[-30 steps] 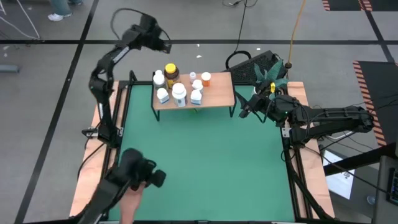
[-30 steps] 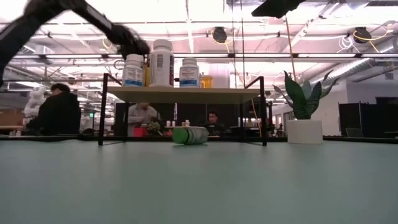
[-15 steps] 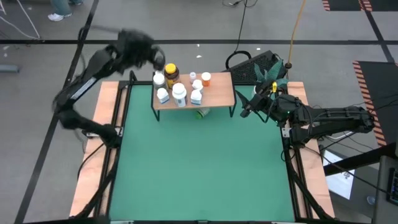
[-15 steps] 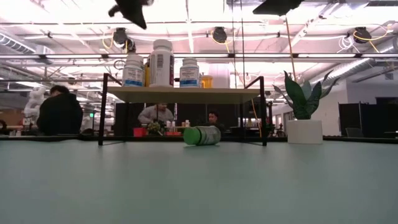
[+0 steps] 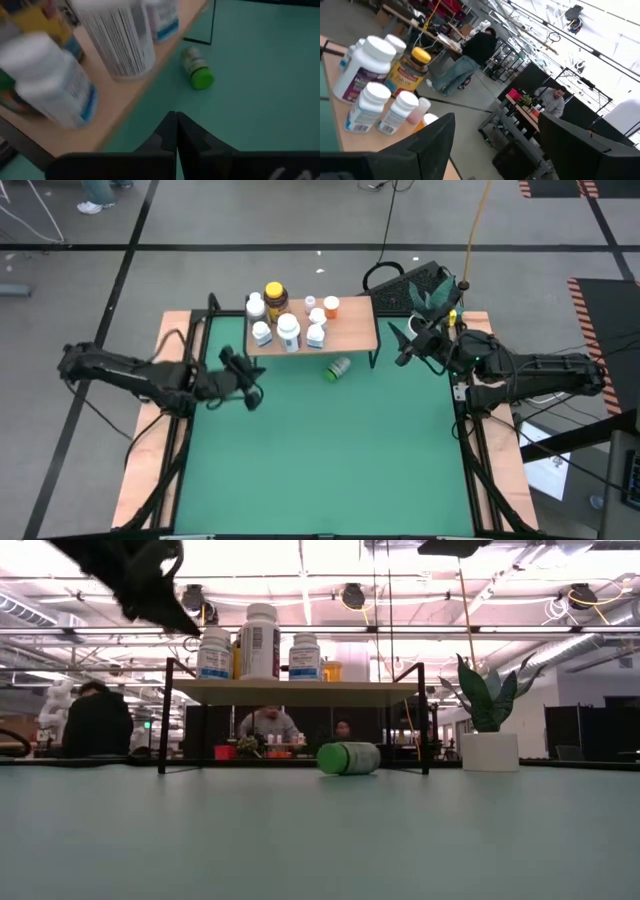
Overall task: Pick and place medicine bottles onto shelf by color
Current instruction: Put the green medicine bottle on the shelf
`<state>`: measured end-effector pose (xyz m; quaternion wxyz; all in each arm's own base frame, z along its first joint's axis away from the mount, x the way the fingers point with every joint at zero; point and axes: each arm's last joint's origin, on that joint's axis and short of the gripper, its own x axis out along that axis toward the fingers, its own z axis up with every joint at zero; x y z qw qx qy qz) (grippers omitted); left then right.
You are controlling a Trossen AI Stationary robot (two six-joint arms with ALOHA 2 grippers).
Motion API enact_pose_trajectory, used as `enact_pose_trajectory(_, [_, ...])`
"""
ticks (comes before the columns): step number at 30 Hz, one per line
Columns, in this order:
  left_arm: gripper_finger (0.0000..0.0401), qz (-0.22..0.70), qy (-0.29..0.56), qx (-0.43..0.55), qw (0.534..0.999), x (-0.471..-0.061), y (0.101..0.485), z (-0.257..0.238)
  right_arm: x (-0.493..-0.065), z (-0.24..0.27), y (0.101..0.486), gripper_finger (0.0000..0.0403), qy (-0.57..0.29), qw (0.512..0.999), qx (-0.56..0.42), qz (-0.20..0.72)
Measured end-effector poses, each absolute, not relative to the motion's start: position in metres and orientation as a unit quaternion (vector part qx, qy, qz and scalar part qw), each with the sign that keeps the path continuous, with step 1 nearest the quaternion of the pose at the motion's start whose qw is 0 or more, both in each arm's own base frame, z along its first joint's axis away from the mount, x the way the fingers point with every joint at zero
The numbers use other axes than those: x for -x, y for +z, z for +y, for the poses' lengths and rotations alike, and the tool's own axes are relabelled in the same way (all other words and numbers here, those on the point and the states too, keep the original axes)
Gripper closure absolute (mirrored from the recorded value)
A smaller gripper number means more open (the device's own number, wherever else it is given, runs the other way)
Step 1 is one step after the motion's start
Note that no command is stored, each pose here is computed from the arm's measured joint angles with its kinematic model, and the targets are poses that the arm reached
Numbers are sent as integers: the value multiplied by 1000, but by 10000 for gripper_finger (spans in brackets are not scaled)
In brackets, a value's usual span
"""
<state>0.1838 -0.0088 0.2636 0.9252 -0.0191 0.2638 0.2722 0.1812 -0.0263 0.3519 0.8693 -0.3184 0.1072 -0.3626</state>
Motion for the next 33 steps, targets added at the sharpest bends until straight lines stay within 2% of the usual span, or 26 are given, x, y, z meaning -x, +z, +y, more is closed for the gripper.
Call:
enact_pose_trajectory(6, [400, 267, 320, 20, 909, -181, 207, -22, -180, -26, 350, 122, -361, 881, 287, 102])
enact_pose_trajectory(16, [400, 292, 425, 58, 855, -164, 156, 2, -186, -26, 339, 122, -351, 889, 263, 133])
enact_pose_trajectory(23, [399, 302, 455, 52, 836, -162, 150, 21, -185, -26, 339, 122, -351, 891, 257, 131])
enact_pose_trajectory(33, [398, 281, 426, 50, 858, -172, 159, 41, -185, -26, 332, 122, -345, 892, 245, 157])
